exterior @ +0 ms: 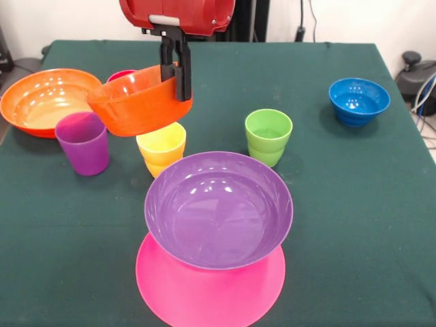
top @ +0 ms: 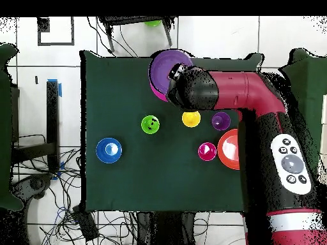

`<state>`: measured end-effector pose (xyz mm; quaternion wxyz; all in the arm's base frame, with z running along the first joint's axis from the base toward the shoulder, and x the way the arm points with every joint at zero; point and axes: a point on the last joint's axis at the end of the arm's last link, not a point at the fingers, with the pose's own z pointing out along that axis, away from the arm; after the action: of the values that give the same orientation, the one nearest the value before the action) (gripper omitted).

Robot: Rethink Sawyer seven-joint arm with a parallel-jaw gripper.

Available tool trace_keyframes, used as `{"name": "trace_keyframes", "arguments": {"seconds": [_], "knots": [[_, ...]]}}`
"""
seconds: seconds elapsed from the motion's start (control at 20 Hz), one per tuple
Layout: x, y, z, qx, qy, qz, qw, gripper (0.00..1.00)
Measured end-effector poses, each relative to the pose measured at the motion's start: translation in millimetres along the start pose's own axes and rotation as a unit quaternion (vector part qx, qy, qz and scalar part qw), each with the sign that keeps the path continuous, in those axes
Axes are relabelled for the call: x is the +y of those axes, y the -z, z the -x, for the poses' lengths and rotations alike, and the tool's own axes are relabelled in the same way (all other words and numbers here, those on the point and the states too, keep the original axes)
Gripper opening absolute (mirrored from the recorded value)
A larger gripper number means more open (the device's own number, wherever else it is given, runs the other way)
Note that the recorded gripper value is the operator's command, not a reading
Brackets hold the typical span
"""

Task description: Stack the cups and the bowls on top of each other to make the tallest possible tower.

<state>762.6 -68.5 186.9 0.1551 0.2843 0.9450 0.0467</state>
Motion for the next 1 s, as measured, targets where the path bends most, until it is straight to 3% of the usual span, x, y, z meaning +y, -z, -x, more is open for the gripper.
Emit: {"name": "trace_keyframes", "arguments": {"seconds": [1.0], "knots": [[-8.9,5.5,9.7,-0.006,-0.006,0.002,1.0000,0.00]]}}
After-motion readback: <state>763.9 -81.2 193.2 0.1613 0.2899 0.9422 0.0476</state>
